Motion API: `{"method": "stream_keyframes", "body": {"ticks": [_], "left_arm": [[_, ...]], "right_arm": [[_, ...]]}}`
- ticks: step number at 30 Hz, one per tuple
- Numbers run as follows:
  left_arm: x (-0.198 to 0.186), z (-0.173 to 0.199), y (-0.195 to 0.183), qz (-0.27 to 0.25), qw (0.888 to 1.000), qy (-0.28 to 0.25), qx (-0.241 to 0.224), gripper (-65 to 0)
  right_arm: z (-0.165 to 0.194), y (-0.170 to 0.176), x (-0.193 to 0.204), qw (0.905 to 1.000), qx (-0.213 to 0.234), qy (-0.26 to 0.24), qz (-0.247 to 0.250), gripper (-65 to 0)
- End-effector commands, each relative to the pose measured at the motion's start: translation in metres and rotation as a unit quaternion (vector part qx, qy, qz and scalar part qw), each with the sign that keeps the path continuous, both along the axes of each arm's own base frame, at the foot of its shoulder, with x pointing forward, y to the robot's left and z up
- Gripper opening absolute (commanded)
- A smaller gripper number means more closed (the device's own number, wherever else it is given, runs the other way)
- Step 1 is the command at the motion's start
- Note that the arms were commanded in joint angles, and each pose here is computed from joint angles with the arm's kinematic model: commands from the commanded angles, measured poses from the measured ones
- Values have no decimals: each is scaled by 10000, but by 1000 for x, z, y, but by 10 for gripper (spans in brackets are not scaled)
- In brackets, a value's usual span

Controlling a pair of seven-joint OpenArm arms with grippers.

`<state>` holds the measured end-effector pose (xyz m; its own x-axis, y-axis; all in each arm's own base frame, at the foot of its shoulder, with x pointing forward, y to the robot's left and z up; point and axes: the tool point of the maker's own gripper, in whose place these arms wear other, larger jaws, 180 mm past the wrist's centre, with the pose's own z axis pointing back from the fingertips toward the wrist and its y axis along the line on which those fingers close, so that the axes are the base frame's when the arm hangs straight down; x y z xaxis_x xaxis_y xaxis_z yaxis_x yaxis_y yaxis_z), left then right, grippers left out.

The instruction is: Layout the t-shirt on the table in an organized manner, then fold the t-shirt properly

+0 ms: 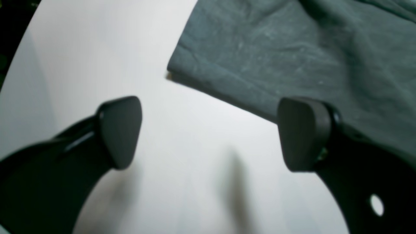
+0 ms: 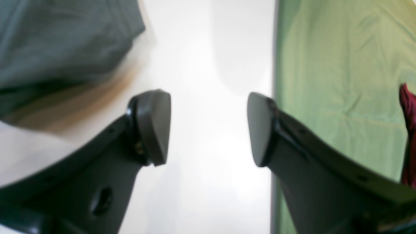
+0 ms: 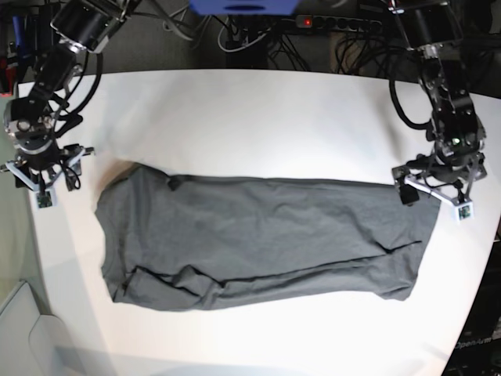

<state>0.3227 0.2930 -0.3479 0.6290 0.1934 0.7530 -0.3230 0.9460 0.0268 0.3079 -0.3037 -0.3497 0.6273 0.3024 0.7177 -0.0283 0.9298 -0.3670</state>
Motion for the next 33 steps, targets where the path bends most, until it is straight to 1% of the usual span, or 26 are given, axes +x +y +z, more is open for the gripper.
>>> {"method": "stream_keyframes", "body": {"ticks": [1, 3, 9, 16, 33], "left_arm": [[10, 19, 4, -23, 9995, -299, 121, 0], [10, 20, 4, -16, 9995, -300, 122, 0], [3, 20, 18, 311, 9988, -372, -5, 0], [4, 20, 13, -6, 9994, -354, 58, 0], [0, 14, 9, -3, 9996, -293, -11, 0]], "right_arm": [[19, -7, 9, 9995, -111, -296, 12, -273], [18, -7, 8, 9995, -113, -283, 12, -273], [18, -8, 8, 9996, -119, -271, 12, -273], [17, -8, 8, 9996, -114, -265, 11, -273], [16, -8, 7, 9996, -120, -253, 10, -273]]}}
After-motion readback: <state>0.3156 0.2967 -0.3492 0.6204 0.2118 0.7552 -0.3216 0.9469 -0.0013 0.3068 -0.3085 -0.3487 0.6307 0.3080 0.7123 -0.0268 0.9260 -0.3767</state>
